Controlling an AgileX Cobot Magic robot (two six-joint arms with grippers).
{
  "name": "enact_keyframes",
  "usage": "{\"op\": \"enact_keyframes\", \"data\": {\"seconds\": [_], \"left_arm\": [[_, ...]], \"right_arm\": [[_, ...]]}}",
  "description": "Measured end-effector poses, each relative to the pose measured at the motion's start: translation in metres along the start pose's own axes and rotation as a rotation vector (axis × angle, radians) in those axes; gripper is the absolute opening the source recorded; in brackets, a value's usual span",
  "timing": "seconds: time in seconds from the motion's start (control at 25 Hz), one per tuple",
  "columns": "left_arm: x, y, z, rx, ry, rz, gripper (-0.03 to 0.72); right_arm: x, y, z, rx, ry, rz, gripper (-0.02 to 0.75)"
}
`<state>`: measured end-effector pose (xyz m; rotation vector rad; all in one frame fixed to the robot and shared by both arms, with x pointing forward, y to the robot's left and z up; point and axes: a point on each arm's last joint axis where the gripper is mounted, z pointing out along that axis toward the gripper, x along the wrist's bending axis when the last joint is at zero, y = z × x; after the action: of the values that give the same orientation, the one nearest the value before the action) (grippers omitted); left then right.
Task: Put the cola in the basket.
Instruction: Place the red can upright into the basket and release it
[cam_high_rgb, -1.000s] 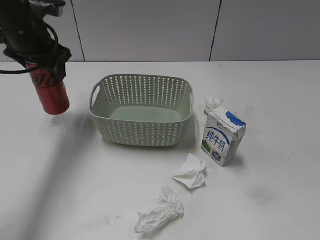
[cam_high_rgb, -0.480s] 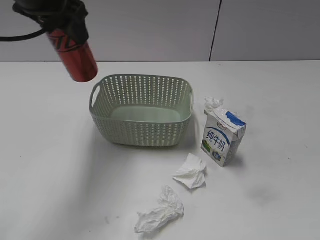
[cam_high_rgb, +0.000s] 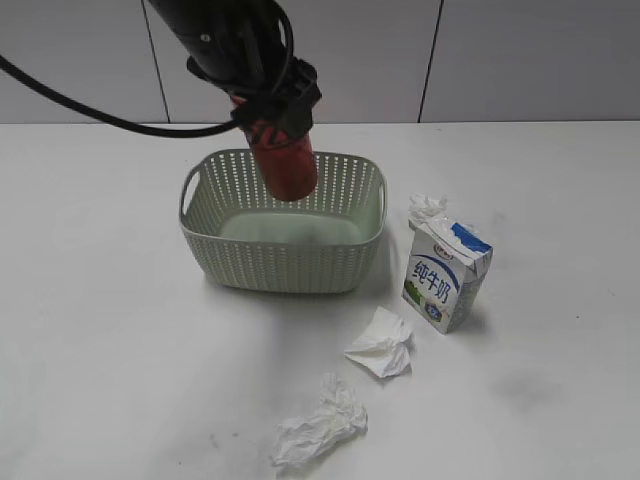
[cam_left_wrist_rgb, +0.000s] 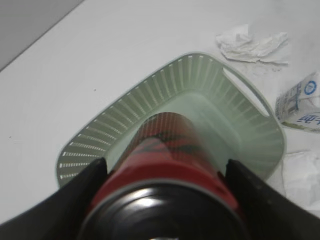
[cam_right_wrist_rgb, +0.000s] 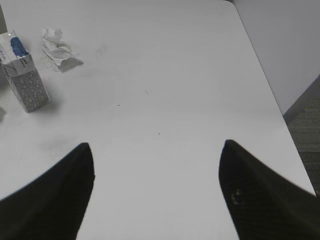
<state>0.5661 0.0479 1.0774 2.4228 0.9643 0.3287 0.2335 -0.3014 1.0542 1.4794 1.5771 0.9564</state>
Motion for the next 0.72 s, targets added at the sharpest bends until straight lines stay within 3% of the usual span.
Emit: {"op": "enact_keyframes", "data": {"seconds": [0.44, 0.64, 0.72], "left_arm": [[0.002, -0.021, 0.091, 0.162, -0.018, -0.004, 0.532], [0.002, -0.021, 0.096, 0.158, -0.023, -0.011, 0.532], [0.002, -0.021, 0.097, 0.159, -0.029, -0.017, 0.573]], "right_arm": [[0.0, 0.0, 0.0, 0.0, 0.0, 0.0, 0.588], [0.0, 0.0, 0.0, 0.0, 0.0, 0.0, 0.588], [0.0, 0.0, 0.0, 0.0, 0.0, 0.0, 0.588]]}}
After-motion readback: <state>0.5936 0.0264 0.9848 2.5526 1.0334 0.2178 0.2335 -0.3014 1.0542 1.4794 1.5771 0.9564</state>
